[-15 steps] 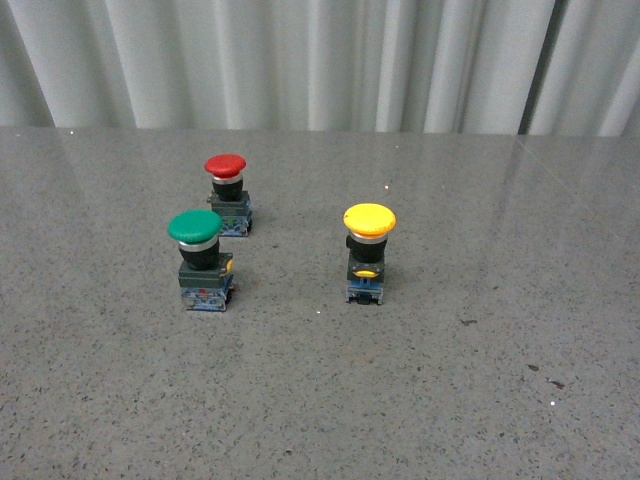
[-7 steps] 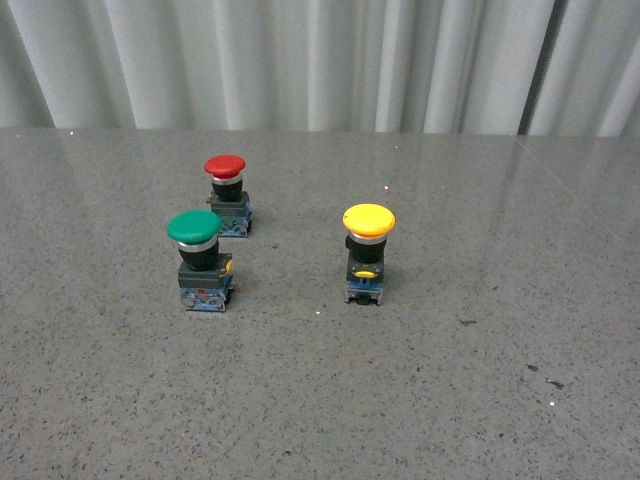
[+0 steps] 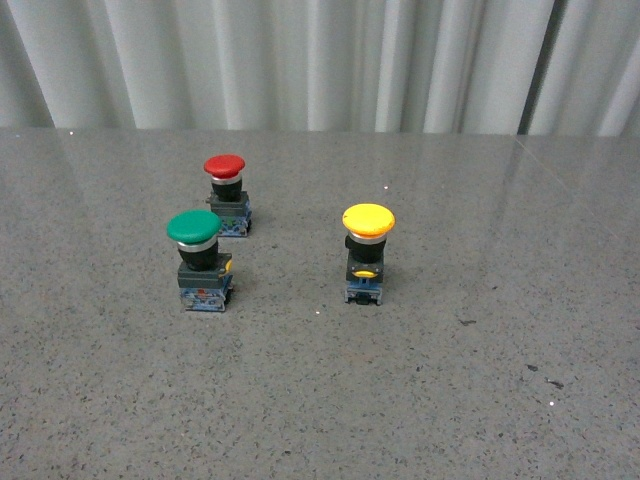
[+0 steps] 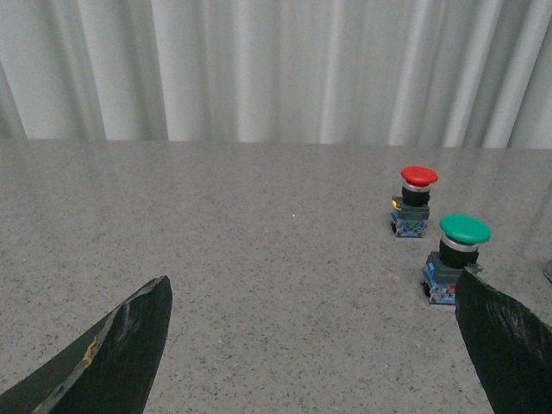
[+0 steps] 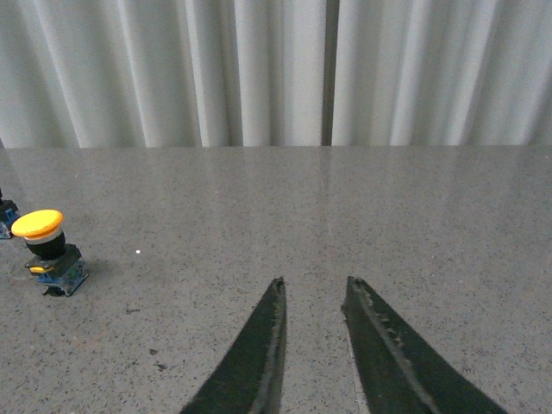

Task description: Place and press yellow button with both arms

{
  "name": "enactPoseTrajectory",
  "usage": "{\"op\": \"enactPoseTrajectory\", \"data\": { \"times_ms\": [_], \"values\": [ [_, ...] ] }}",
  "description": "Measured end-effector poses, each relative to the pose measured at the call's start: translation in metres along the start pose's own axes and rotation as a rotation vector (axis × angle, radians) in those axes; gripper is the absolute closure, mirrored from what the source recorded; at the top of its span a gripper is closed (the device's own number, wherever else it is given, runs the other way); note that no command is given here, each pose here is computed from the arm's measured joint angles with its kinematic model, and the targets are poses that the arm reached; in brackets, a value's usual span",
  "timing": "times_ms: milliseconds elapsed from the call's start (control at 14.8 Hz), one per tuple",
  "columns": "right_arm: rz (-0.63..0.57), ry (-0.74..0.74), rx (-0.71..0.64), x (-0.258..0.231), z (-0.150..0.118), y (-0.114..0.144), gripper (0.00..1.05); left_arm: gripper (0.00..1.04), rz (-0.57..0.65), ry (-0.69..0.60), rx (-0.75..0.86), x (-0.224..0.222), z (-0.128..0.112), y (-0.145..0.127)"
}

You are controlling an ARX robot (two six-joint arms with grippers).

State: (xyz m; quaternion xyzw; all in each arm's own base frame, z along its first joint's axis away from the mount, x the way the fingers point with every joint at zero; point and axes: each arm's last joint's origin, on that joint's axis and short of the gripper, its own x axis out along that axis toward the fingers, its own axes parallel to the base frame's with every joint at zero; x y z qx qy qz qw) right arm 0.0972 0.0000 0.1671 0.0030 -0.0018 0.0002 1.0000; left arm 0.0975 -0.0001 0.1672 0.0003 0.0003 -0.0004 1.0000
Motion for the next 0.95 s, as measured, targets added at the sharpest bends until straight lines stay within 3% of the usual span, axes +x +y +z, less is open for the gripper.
{"op": "enactPoseTrajectory", "data": {
  "times_ms": [203, 473, 947],
  "values": [
    [0.0, 0.0, 0.0, 0.0, 0.0, 0.0, 0.43, 0.07, 0.0, 0.0, 0.0, 0.0, 0.0, 0.0],
    [0.0, 0.0, 0.0, 0.0, 0.0, 0.0, 0.05, 0.07, 0.0, 0.0, 0.0, 0.0, 0.0, 0.0],
    [0.0, 0.0, 0.0, 0.0, 0.0, 0.0, 0.06, 0.07, 0.0, 0.0, 0.0, 0.0, 0.0, 0.0]
  ]
}}
